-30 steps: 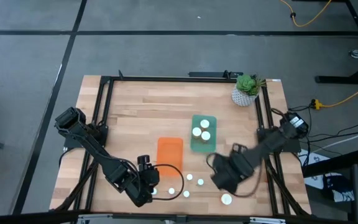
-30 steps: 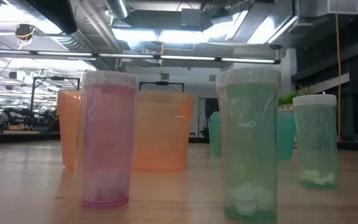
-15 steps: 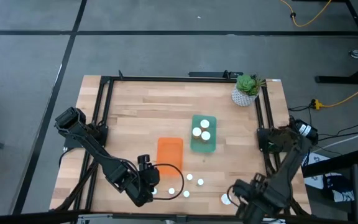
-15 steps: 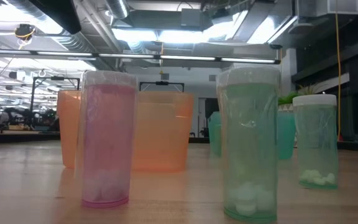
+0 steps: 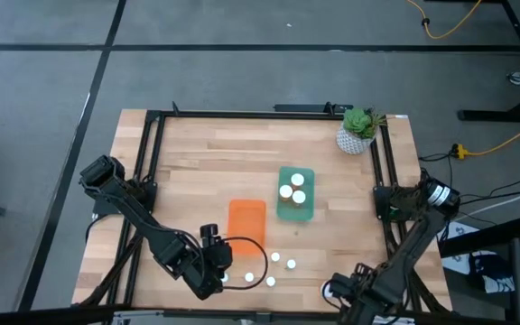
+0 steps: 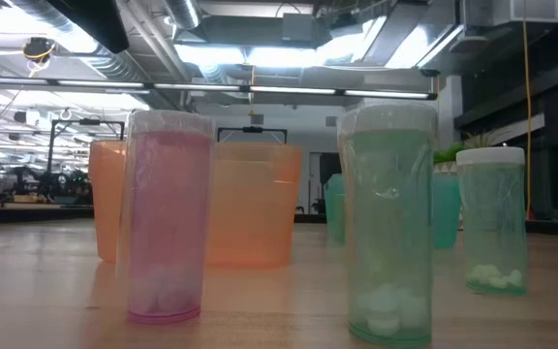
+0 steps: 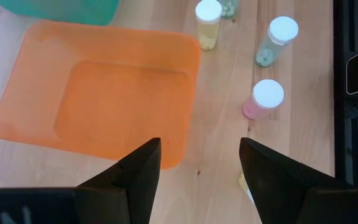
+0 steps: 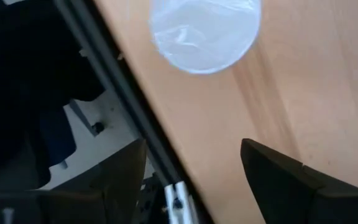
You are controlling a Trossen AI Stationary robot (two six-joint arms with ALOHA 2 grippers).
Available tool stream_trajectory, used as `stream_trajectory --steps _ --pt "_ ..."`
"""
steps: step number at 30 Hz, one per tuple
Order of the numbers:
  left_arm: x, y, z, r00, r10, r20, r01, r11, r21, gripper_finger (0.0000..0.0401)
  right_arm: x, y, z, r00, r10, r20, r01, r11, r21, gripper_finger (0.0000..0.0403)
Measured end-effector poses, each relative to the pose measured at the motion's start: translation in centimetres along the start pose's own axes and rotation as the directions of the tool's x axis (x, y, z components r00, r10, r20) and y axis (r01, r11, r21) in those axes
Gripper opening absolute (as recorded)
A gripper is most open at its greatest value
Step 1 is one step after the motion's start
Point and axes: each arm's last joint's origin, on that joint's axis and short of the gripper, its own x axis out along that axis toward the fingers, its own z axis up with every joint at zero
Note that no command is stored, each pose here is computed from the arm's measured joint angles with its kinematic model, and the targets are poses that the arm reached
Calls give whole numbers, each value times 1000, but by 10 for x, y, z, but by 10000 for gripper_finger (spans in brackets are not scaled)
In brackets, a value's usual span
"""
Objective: Pick and place medicine bottles into bin by pill shape (circle, oval)
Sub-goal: Put the big orange capsule bottle into the green bin
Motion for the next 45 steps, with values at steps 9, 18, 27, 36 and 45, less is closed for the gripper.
stream_trajectory --steps 9,18,27,36,45 --pt "0 0 0 1000 0 0 0 1000 1 212 22 -15 4 999 -38 23 38 999 -17 265" --pt "0 0 0 1000 0 0 0 1000 2 212 22 -14 14 991 -21 136 40 990 -135 265" --pt "0 0 0 1000 0 0 0 1000 2 212 21 -13 28 980 -7 199 56 968 -245 265" --pt "0 0 0 1000 0 0 0 1000 2 212 20 -12 38 972 20 236 53 953 -298 265" --pt "0 0 0 1000 0 0 0 1000 2 212 20 -12 42 972 19 236 54 953 -298 263"
